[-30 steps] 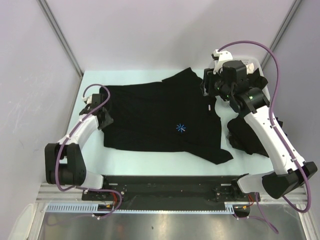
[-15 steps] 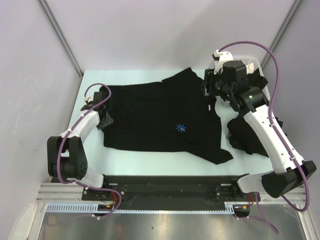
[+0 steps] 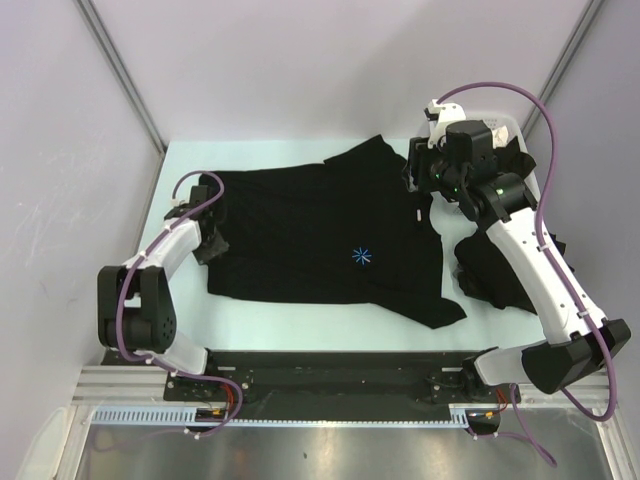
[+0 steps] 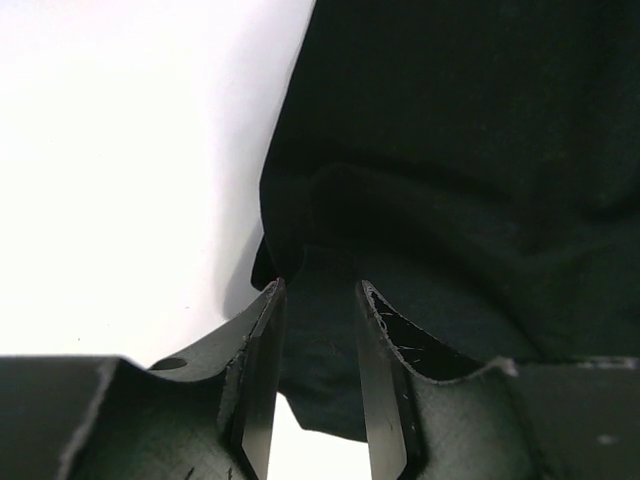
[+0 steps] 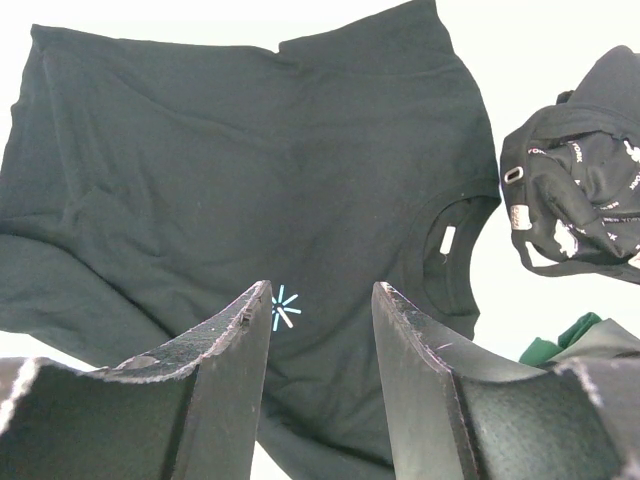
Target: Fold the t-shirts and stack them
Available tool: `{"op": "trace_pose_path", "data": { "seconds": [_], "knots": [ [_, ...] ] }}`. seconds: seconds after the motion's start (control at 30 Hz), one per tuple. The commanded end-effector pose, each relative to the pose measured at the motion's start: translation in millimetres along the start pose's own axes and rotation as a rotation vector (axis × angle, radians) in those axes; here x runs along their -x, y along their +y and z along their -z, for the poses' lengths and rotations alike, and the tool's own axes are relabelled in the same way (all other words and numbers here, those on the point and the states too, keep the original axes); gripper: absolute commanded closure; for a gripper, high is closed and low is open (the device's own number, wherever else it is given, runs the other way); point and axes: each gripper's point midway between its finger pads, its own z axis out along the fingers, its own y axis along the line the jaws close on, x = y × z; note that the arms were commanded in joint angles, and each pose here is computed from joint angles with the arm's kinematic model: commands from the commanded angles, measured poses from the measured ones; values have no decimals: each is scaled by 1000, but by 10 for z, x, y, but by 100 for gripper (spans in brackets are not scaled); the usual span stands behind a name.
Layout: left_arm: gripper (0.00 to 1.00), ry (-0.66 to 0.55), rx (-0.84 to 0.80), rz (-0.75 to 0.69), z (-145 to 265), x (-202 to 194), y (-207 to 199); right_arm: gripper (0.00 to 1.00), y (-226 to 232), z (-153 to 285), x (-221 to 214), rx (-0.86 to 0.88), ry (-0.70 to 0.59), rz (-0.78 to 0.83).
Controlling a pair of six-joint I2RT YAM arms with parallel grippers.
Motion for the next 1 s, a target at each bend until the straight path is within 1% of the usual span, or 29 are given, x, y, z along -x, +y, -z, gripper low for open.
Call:
{"op": "trace_pose_path", "data": {
  "seconds": [0.0,0.17,0.27,0.3,0.47,0.5,0.57,0.6,0.83,0.87,0.93,0.97],
  "knots": [
    [62,7,-23,22,28,36,-82,50,6,38,86,8,-32,2],
    [67,4,-23,20,29,38,-78,50,-7,57,74,2,-31,2],
    [72,7,-23,14,26,31,-76,50,-8,62,55,2,-26,2],
    [76,7,-23,14,24,26,-73,50,-7,65,56,3,-28,2],
    [88,6,-19,2,10,2,-51,50,-17,72,39,1,-25,3],
    [92,6,-19,0,7,-1,-50,50,-19,77,43,0,-27,1],
    [95,6,-21,-4,8,-2,-50,50,-14,89,41,1,-28,2],
    [100,5,-20,-6,8,-1,-47,50,-21,87,32,-1,-25,1],
    [100,-26,-35,0,128,97,-54,50,-21,105,33,0,-28,0],
    [97,-37,-17,-1,136,124,-21,50,-23,103,24,-1,-25,1],
    [87,-33,-2,-17,121,119,2,50,-19,107,38,2,-31,3],
    [76,-27,-2,-24,112,114,-3,50,-16,104,40,3,-31,3]
  ]
}}
